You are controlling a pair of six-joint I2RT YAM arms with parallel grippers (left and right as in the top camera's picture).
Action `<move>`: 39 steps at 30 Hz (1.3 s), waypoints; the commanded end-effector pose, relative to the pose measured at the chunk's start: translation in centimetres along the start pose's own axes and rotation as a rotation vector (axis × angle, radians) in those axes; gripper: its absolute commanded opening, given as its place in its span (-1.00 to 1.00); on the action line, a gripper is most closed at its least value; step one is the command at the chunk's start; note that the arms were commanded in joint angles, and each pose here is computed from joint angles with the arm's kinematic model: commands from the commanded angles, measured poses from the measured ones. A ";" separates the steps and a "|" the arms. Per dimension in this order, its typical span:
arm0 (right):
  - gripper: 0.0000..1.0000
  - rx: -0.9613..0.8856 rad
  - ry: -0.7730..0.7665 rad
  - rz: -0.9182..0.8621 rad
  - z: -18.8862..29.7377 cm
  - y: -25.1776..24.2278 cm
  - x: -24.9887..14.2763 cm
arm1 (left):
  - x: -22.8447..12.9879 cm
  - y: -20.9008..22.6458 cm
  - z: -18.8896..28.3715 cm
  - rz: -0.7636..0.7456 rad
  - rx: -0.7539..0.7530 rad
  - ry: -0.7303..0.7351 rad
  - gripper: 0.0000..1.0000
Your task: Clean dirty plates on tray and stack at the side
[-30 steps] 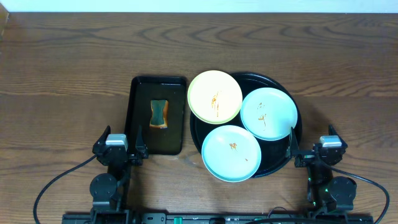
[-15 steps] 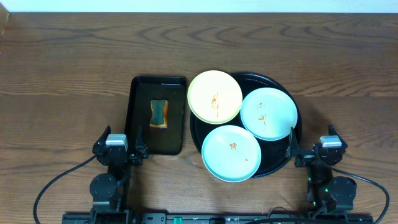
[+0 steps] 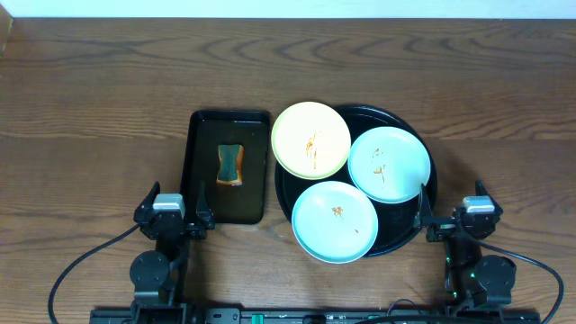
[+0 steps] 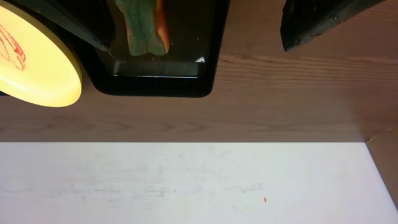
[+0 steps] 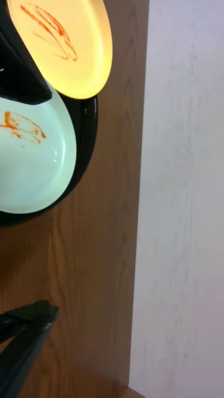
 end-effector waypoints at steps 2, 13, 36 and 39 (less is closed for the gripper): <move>0.99 0.005 0.006 0.012 0.0 0.1 -0.2 | -1.1 -0.1 0.0 -0.012 -0.004 0.050 0.72; 0.99 0.007 -0.001 -0.049 0.0 0.1 0.0 | -1.0 -0.3 0.0 0.046 -0.017 0.046 0.72; 0.98 0.019 0.364 -0.214 -0.4 1.7 3.9 | 6.2 0.7 -1.4 0.127 -0.086 0.416 0.72; 0.99 0.061 0.499 -0.241 -1.3 2.6 4.5 | 7.0 0.5 -2.2 0.139 -0.122 0.520 0.72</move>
Point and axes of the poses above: each gripper's point midway between its finger pads, its own z axis back along the fingers, its own y axis along the line the jaws close on, x = y × z, the point moved 6 cm from there along z, back along the fingers, and after that the axes turned 10 degrees about -z, right-handed, at the moved point
